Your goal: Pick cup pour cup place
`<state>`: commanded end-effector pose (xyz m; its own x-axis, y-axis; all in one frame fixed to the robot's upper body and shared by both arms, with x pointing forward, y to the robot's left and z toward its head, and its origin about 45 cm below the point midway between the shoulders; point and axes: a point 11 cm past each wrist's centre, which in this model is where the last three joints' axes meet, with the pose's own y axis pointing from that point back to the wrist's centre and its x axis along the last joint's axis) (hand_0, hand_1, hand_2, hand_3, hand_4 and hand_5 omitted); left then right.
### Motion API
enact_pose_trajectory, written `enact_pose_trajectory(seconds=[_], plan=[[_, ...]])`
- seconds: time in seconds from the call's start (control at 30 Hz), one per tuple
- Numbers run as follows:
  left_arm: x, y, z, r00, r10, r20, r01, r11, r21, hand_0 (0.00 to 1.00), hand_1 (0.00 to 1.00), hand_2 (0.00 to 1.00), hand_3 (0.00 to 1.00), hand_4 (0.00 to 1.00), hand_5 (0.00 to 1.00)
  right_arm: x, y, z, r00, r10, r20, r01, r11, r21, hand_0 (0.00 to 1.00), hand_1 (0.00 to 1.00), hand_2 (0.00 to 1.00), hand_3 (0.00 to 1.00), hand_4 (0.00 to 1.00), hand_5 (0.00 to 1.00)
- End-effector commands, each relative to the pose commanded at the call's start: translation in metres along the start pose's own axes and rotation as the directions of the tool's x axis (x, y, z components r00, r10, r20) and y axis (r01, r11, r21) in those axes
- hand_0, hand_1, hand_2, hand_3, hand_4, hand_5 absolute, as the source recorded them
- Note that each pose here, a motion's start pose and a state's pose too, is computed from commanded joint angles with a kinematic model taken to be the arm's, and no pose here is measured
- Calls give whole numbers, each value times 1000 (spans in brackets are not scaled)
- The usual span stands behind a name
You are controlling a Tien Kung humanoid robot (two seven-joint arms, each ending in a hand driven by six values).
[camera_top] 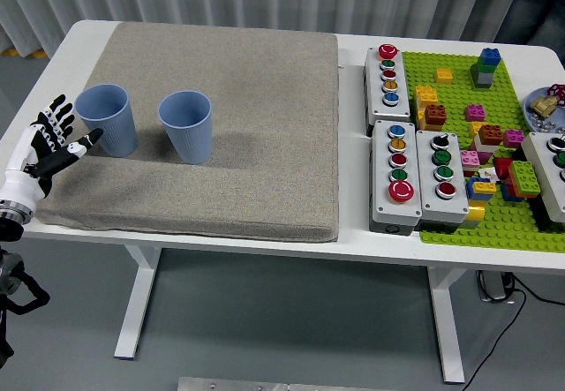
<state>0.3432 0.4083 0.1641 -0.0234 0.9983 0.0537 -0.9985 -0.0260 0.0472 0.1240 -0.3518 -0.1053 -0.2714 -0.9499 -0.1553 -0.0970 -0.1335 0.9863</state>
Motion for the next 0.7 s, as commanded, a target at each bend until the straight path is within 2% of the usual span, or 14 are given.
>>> enact_pose_trajectory(seconds=[0.43, 0.7], plan=[[-6, -5, -3, 999, -13, -40, 13, 1000, 2, 984, 974, 998, 998, 942, 243, -1, 0, -1, 1000, -3, 4, 3, 1000, 5, 747, 700, 757, 610, 84, 296], [-9, -8, -2, 1000, -22, -22, 22, 1000, 4, 984, 973, 998, 998, 943, 243, -1, 0, 0, 1000, -2, 4, 2, 1000, 2, 747, 700, 757, 610, 84, 296]])
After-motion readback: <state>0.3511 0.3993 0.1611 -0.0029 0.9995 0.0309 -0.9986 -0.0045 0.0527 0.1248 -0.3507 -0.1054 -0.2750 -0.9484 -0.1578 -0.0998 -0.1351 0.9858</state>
